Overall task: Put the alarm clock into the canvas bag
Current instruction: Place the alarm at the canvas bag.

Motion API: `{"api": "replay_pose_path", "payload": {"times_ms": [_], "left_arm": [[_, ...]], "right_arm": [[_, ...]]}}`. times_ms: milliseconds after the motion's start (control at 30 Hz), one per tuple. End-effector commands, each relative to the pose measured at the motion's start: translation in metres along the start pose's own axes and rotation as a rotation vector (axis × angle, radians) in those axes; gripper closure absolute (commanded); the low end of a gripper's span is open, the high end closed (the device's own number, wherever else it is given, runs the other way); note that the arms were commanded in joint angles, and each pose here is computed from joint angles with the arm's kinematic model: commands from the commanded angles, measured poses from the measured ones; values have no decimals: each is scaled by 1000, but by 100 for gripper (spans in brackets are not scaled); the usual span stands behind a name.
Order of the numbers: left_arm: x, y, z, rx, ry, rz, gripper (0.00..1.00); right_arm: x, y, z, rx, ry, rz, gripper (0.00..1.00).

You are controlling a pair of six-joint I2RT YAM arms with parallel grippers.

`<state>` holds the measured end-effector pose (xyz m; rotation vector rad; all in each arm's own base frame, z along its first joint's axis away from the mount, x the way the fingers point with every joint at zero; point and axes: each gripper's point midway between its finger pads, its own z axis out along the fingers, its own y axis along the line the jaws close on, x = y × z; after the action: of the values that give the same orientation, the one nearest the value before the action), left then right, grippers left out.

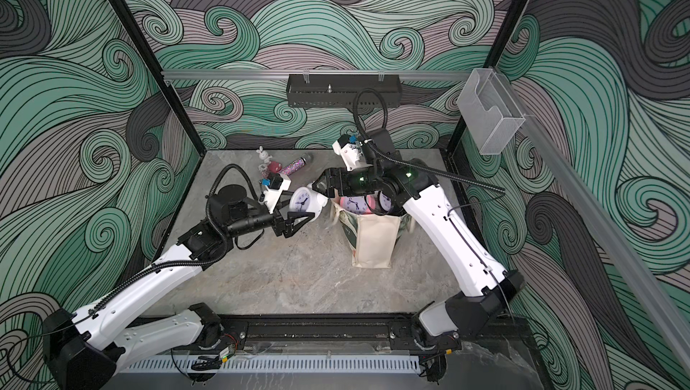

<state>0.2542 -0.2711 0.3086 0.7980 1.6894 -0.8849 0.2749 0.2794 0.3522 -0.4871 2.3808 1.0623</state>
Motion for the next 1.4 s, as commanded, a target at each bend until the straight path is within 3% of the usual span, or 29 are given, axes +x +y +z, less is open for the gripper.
{"api": "replay_pose_path", "payload": {"times_ms": [0, 300, 767, 967, 1000, 1033, 1067, 1200, 1367], "left_arm": [[-30, -16, -5, 36, -91, 103, 37], [-24, -12, -4, -5, -70, 136, 37], [-25, -7, -4, -37, -85, 131, 36], [-21, -3, -1, -52, -70, 122, 32], [-21, -1, 0, -57, -62, 116, 28], [-19, 0, 1, -63, -52, 106, 5], [-17, 2, 3, -71, -38, 89, 1], [0, 17, 10, -134, 48, -9, 1], [25, 20, 11, -149, 145, -84, 1]], "right_arm": [[-1, 6, 3, -25, 16, 14, 25], [-6, 10, 5, -40, 8, 32, 58], [2, 3, 8, -29, 28, 51, 77], [-4, 1, 1, -11, -2, 44, 100], [-7, -1, -4, -3, -20, 43, 100], [-11, -4, -9, 7, -36, 44, 100], [-16, -9, -18, 25, -65, 48, 100], [-33, -47, -69, 139, -216, 102, 100], [-24, -95, -102, 289, -264, 155, 100]]}}
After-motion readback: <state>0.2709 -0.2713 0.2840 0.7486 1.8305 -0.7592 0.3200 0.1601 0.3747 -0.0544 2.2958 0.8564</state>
